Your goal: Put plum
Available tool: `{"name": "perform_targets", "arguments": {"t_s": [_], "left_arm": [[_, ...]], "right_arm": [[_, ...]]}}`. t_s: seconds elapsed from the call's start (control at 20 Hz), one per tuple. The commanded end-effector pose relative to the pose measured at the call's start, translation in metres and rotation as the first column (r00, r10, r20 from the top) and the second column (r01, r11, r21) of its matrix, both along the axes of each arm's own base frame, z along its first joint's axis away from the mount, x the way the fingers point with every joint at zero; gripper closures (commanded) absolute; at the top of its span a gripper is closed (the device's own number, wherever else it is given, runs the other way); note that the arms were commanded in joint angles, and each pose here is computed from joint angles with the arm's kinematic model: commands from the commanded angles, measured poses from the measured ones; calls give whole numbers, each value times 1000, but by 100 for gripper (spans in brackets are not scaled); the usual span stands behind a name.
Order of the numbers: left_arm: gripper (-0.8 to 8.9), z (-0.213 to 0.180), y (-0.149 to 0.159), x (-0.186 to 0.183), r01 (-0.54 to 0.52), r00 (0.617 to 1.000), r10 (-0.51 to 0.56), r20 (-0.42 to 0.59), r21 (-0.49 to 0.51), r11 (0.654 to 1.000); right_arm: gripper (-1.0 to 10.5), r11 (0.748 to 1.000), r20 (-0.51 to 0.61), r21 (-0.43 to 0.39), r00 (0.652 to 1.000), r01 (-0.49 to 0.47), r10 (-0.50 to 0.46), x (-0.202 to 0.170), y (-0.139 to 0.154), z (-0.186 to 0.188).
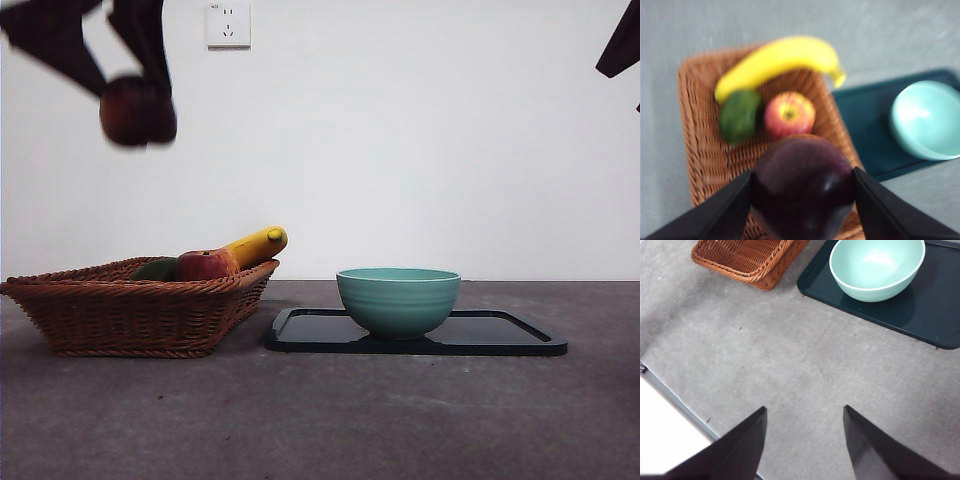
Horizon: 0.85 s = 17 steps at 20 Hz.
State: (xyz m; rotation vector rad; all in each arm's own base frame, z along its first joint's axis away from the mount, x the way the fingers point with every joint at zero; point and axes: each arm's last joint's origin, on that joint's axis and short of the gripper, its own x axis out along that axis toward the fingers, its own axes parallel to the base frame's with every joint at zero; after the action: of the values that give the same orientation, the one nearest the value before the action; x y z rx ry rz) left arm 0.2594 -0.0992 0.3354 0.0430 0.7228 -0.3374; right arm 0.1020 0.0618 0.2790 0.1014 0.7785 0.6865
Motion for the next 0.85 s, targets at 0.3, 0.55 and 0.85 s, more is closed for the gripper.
{"name": "perform_targets", "arguments": {"t_s": [0.3,0.55,0.85], "left_arm": [[567,-80,13,12,-50,998,50,26,5,999],[567,-109,16,27,-71,997,71,19,11,997],[568,-141,10,45,-66,997,67,-36,27,997]], "right_arm": [[703,1000,7,3,1000,-6,6,1,1,2],[703,1000,6,3,1000,-6,6,1,1,2],[703,1000,6,3,1000,-6,6,1,1,2]]}}
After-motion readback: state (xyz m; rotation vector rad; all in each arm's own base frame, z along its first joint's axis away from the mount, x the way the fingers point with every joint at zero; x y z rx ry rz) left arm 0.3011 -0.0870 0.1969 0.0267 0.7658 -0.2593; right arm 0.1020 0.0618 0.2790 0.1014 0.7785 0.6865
